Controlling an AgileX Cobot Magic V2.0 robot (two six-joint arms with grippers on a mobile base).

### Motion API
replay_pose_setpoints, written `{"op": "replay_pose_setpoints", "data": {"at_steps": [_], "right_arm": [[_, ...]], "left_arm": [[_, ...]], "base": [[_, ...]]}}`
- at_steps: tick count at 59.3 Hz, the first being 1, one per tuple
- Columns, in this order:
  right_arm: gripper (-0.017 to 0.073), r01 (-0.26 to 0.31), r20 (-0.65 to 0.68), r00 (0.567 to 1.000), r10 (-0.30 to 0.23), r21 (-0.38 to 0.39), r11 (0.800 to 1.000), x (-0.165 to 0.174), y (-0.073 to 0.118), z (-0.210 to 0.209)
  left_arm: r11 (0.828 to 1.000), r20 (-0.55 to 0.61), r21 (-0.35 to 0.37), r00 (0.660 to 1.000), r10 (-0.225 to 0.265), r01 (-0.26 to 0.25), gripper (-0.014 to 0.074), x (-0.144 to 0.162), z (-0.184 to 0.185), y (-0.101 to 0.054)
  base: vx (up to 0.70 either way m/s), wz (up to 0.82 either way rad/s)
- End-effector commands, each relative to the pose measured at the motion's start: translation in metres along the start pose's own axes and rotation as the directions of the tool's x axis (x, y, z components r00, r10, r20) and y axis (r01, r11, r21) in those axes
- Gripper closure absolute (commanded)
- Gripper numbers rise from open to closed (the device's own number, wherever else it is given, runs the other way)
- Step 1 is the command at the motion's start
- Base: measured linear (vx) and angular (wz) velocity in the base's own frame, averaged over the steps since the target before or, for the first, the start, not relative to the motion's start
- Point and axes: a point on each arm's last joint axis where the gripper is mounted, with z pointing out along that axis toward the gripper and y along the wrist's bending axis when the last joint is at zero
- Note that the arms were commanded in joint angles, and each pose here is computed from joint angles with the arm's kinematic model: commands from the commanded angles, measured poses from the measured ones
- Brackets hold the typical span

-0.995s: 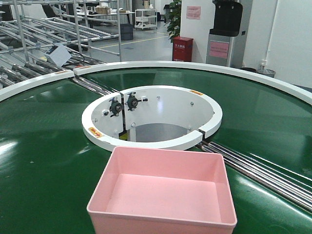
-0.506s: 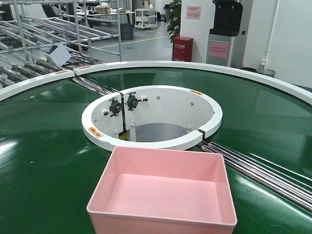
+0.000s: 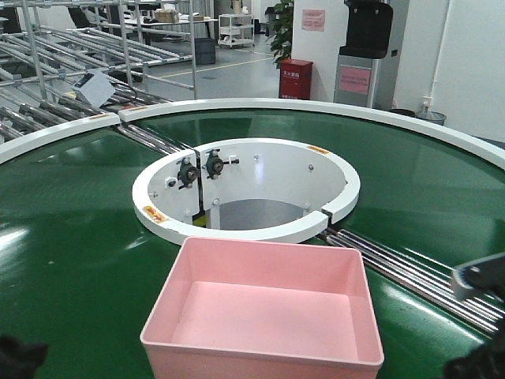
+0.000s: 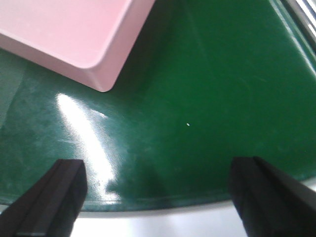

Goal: Grab pink bin and stack on right shelf
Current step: 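Lower both grippers onto opposite walls of the pink bin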

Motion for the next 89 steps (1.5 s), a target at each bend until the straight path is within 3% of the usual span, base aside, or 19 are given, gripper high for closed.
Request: {"op": "replay_pose_setpoints", "data": {"at_steps": [1, 5, 9, 18, 32, 49, 54, 61, 65, 71, 80, 89], "right_arm": [[-0.0094, 0.077, 0.067, 0.995, -0.077, 0.006, 0.997, -0.031, 0.002, -0.004], [-0.0080, 0.121, 0.054, 0.991, -0.122, 0.008, 0.993, -0.048, 0.006, 0.007], [-0.0066, 0.121, 0.042, 0.992, -0.122, 0.014, 0.993, -0.064, 0.007, 0.016], [-0.0027, 0.003, -0.019, 1.000, -0.003, 0.000, 1.000, -0.100, 0.002, 0.034], [-0.0014, -0.087, -0.112, 0.990, 0.083, -0.030, 0.996, -0.142, -0.002, 0.066], [-0.0014, -0.206, -0.196, 0.960, 0.200, -0.012, 0.978, -0.166, -0.007, 0.102], [-0.0014, -0.217, -0.207, 0.955, 0.212, 0.002, 0.976, -0.170, -0.003, 0.115], [-0.0014, -0.188, -0.210, 0.957, 0.201, 0.081, 0.979, -0.173, 0.005, 0.131], [-0.0014, -0.227, -0.208, 0.945, 0.251, 0.136, 0.964, -0.173, 0.004, 0.140], [-0.0014, -0.285, -0.206, 0.928, 0.311, 0.147, 0.947, -0.171, 0.003, 0.148], [0.0001, -0.298, -0.213, 0.922, 0.324, 0.147, 0.943, -0.170, 0.004, 0.155], [0.0029, -0.355, -0.211, 0.898, 0.385, 0.167, 0.920, -0.169, 0.003, 0.159]], "left_arm": [[1.000, 0.045, 0.013, 0.999, 0.025, -0.026, 0.0015, -0.035, 0.016, -0.001], [0.999, 0.024, 0.021, 0.999, 0.049, -0.049, 0.0017, -0.052, 0.034, -0.002], [0.997, 0.006, 0.032, 0.998, 0.065, -0.065, 0.0017, -0.069, 0.054, -0.004], [0.994, -0.024, 0.057, 0.995, 0.093, -0.092, 0.0017, -0.102, 0.095, -0.012], [0.987, -0.058, 0.101, 0.990, 0.131, -0.124, 0.0017, -0.132, 0.150, -0.032], [0.991, -0.151, 0.135, 0.988, 0.036, -0.016, 0.0017, -0.146, 0.195, -0.041], [0.991, -0.162, 0.131, 0.987, 0.009, 0.012, 0.0017, -0.147, 0.204, -0.042], [0.991, -0.180, 0.130, 0.984, 0.010, 0.014, 0.0017, -0.144, 0.214, -0.042], [0.991, -0.208, 0.130, 0.978, 0.012, 0.016, 0.0017, -0.139, 0.220, -0.042], [0.992, -0.230, 0.126, 0.973, -0.002, 0.032, 0.0017, -0.135, 0.227, -0.042], [0.991, -0.233, 0.117, 0.972, -0.039, 0.068, 0.0017, -0.135, 0.229, -0.042], [0.990, -0.240, 0.116, 0.970, -0.044, 0.074, 0.0017, -0.134, 0.229, -0.047]], "base": [[0.00, 0.00], [0.00, 0.00], [0.00, 0.00], [0.00, 0.00], [0.00, 0.00], [0.00, 0.00], [0.00, 0.00], [0.00, 0.00], [0.00, 0.00], [0.00, 0.00], [0.00, 0.00], [0.00, 0.00]]}}
